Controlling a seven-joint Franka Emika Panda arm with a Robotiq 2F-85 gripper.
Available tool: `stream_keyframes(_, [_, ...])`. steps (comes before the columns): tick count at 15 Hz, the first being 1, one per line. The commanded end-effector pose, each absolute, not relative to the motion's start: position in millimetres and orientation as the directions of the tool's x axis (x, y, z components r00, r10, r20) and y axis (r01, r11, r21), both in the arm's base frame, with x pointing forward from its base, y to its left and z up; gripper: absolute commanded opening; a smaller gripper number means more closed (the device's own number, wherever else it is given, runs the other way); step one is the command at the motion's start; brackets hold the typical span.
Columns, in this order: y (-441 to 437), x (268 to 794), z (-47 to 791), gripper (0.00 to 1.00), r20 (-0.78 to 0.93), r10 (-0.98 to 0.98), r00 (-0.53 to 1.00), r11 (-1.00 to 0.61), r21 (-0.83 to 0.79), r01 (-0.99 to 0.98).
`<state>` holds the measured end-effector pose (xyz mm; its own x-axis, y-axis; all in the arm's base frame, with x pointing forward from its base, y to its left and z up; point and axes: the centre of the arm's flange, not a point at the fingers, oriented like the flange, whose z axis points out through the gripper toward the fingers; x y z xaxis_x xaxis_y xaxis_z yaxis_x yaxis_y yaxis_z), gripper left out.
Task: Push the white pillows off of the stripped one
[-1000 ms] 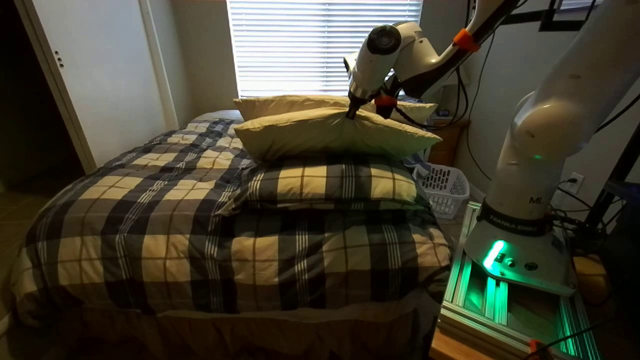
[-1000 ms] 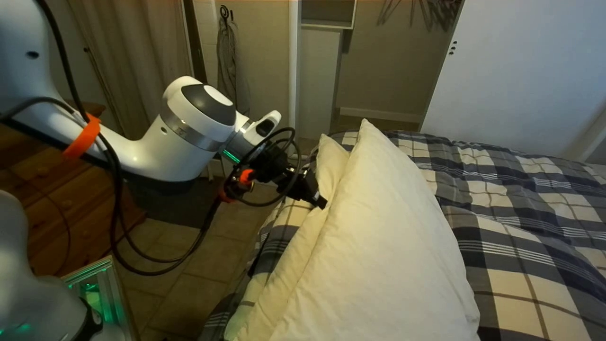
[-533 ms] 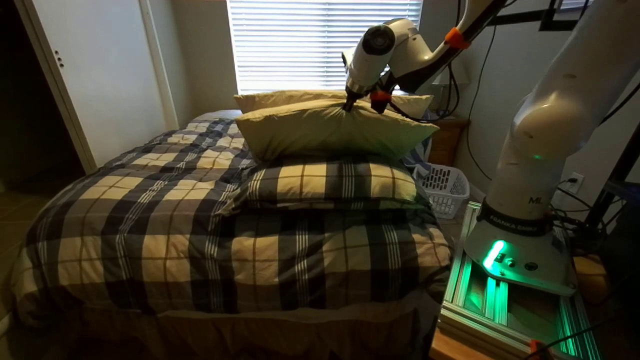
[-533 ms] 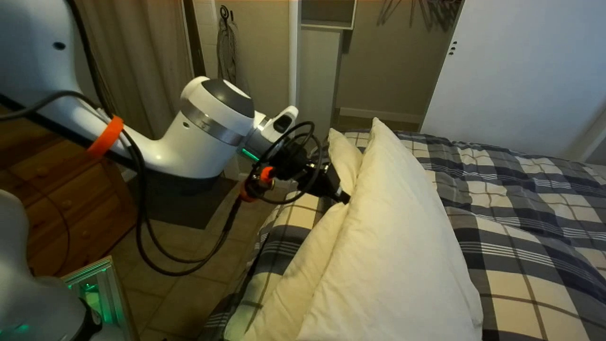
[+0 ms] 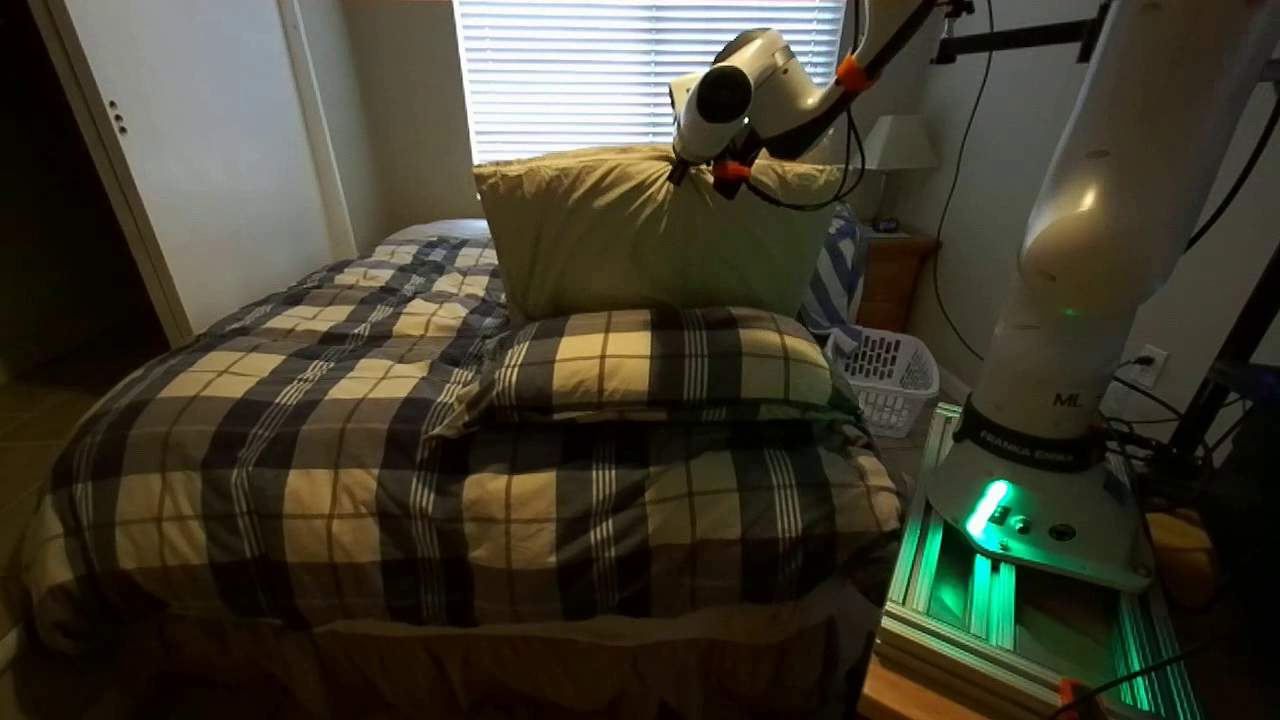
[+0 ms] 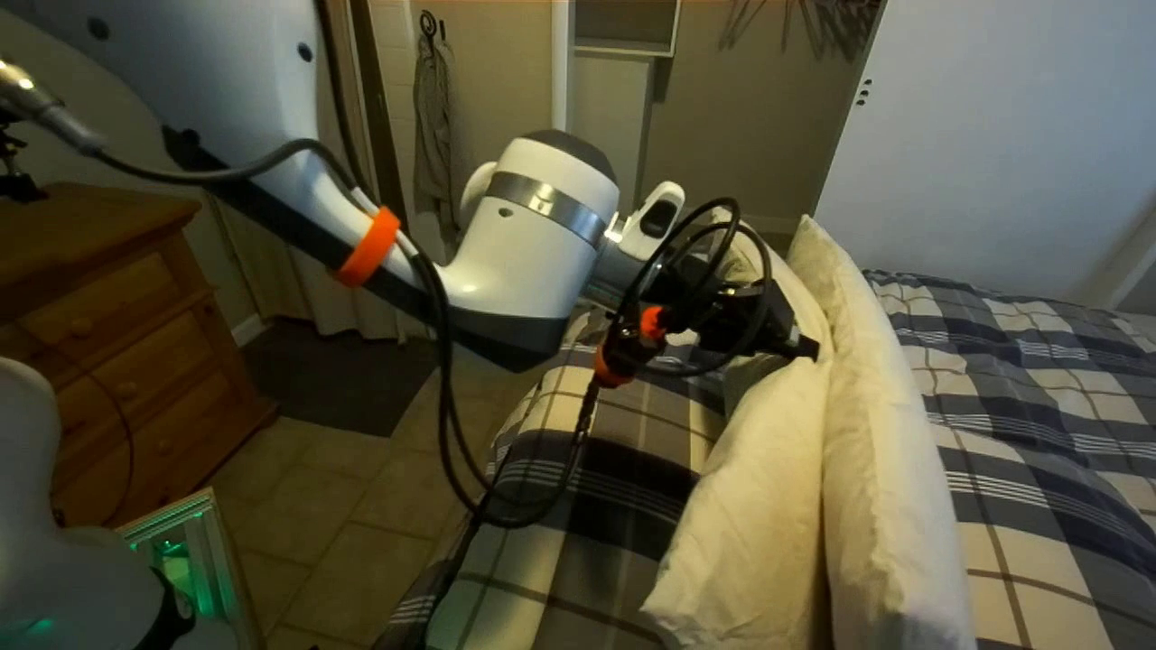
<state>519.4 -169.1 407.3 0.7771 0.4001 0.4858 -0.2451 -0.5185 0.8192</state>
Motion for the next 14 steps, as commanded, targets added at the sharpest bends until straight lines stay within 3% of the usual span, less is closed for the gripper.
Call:
stream_keyframes(1, [-220, 570, 403, 0.06, 0.535, 0.363, 0.763, -0.497, 0.803, -0.327])
stream_keyframes(2, [-189, 538, 410, 0.07, 0.508, 0.381, 0.772, -0.505, 0.814, -0.287])
stream_keyframes(14, [-206, 559, 407, 0.07, 0.522, 0.367, 0.770, -0.491, 0.812, -0.316])
